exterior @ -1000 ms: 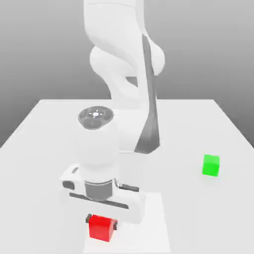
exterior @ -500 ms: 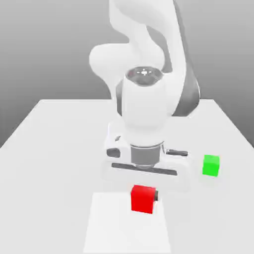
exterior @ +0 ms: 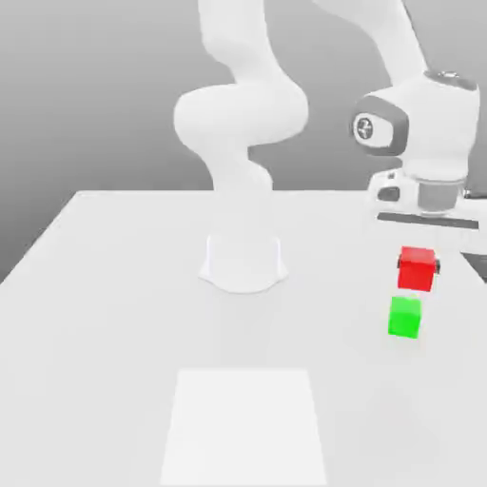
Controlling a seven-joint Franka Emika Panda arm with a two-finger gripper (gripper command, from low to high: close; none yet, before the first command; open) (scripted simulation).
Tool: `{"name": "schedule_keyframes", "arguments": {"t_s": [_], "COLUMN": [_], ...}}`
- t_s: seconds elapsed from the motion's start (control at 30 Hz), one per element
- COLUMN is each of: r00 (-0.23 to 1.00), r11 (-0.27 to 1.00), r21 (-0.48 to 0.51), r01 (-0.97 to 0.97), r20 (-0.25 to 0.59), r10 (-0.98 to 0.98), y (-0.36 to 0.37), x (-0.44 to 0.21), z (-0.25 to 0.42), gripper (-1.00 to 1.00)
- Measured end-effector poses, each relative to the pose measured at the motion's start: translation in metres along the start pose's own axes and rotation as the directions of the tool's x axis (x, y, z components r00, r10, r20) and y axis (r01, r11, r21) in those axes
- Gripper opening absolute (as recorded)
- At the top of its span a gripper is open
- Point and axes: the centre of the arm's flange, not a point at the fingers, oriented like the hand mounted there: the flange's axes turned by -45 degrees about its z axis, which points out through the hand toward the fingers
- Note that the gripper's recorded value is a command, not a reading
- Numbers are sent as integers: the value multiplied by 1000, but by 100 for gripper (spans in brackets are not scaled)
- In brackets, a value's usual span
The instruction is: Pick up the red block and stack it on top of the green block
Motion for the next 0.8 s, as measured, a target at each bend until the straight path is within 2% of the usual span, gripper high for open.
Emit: {"name": "schedule_keyframes", "arguments": {"t_s": [0.8], "r00": [1000], "r11": [1000], "r21": [-3], "r01": [-2], "r20": [-15], "r10": [2], "y": [-1], "x": [-1], "z": [53], "gripper": [-100]}}
